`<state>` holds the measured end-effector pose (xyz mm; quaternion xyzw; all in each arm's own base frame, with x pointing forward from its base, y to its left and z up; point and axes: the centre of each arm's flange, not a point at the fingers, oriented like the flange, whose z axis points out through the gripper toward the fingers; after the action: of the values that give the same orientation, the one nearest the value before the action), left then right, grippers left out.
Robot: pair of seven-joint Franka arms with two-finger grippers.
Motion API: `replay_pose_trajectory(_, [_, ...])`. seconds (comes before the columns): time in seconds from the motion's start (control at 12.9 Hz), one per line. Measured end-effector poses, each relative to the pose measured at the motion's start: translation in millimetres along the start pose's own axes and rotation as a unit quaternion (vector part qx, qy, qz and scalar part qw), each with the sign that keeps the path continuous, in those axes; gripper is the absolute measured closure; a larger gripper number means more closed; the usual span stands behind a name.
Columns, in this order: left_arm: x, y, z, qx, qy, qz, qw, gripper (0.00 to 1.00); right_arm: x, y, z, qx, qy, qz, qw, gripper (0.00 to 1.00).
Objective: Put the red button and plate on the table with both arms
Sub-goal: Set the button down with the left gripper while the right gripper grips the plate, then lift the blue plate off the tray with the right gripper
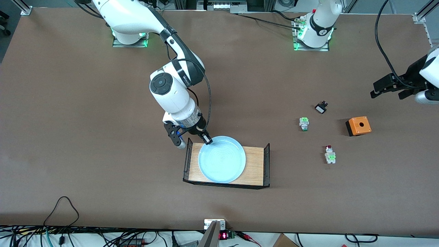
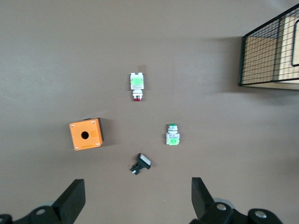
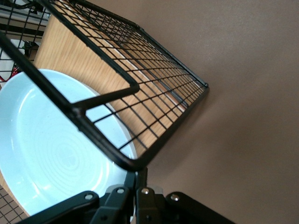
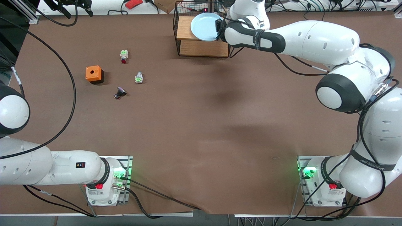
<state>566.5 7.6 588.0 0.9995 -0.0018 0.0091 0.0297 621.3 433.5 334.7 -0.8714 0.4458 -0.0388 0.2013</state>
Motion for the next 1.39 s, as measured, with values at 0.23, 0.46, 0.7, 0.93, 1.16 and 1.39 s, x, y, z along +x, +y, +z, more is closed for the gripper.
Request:
replay_pose_trajectory(0.23, [-1.6,4.4,-2.4,0.007,-0.003,0.005,1.0,0.0,-0.5,-0.3,-0.3,0.0,0.0,0.0,1.0,0.97])
replay_pose_trajectory(0.46, [-7.0,-4.4,-11.0,0.008,-0.009,-0.003,1.0,0.0,-6.8,-7.5,-9.9,0.011,-0.002,-0.004,1.0,0.97])
replay_pose_trajectory(0.7, [-14.1,-6.9,-8.9,0.008,-0.034,-0.005,0.999,0.0,-13.4,-19.9,-48.2,0.02,-0.004,-0.009,1.0,0.97])
replay_pose_trajectory(0.93, [-17.1,-6.2,-16.2,0.008,-0.032,-0.006,0.999,0.0,-11.0,-25.8,-90.2,0.009,-0.005,-0.008,1.0,0.97])
replay_pose_trajectory(1.16, [-19.3,-9.6,-26.7,0.009,-0.023,-0.009,1.0,0.0,5.1,-24.6,-132.4,-0.018,-0.005,-0.029,0.999,0.97])
replay_pose_trajectory(1.39, [-20.2,-3.5,-30.4,0.009,-0.019,-0.004,1.0,0.0,33.5,-16.0,-169.2,-0.053,-0.008,-0.071,0.996,0.97])
